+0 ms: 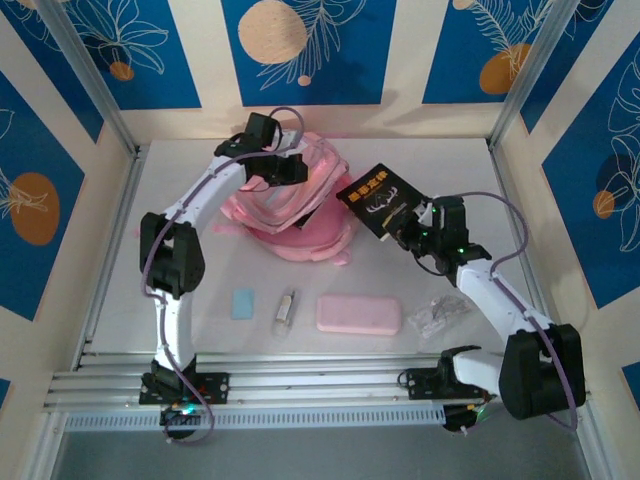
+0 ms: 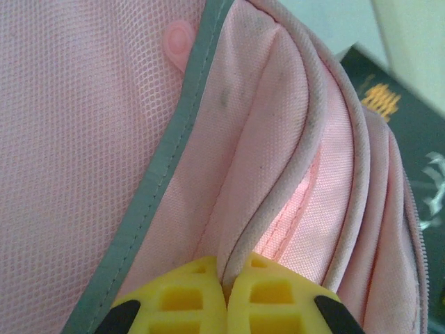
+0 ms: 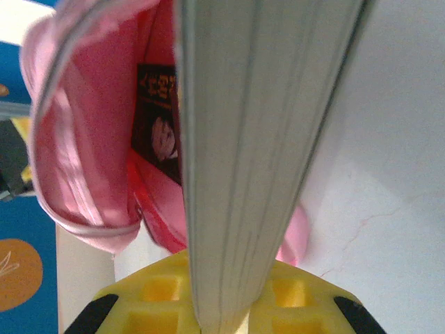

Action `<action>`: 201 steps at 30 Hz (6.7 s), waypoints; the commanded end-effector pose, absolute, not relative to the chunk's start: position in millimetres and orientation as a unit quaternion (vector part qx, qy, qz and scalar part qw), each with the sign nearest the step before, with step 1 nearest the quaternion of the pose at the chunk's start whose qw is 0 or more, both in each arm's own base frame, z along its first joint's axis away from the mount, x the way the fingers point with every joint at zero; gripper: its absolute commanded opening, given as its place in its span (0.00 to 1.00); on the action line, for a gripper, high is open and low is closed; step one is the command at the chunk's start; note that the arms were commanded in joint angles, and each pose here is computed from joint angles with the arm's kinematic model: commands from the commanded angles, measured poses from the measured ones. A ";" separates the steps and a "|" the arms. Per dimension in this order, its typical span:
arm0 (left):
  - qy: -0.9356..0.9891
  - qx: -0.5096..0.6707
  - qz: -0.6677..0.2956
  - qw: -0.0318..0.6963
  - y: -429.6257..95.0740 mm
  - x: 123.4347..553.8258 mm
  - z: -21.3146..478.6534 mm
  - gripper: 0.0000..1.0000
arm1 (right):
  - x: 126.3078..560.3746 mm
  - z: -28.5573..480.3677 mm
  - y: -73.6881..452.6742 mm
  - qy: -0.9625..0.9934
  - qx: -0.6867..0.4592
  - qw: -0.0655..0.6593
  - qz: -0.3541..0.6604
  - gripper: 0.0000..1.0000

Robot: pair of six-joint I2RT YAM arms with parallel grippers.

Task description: Pack the student bag

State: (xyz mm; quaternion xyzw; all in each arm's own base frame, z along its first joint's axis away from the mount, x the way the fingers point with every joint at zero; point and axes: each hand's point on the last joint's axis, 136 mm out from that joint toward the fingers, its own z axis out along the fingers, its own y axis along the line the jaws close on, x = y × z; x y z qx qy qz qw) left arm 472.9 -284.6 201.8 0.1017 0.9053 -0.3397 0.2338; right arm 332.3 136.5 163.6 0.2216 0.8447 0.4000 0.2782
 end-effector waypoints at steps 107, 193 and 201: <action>0.833 -0.314 -0.340 0.304 -101.6 445.3 38.2 0.35 | 364.8 158.7 237.8 0.906 0.081 0.247 0.335 0.94; 0.768 -0.277 -0.449 0.363 -216.8 432.2 132.5 0.00 | 374.4 85.6 329.5 0.924 0.027 0.281 0.259 0.00; 0.765 -0.274 -0.448 0.374 -210.8 452.1 133.2 0.00 | 322.7 53.5 284.2 0.964 -0.002 0.155 0.217 0.00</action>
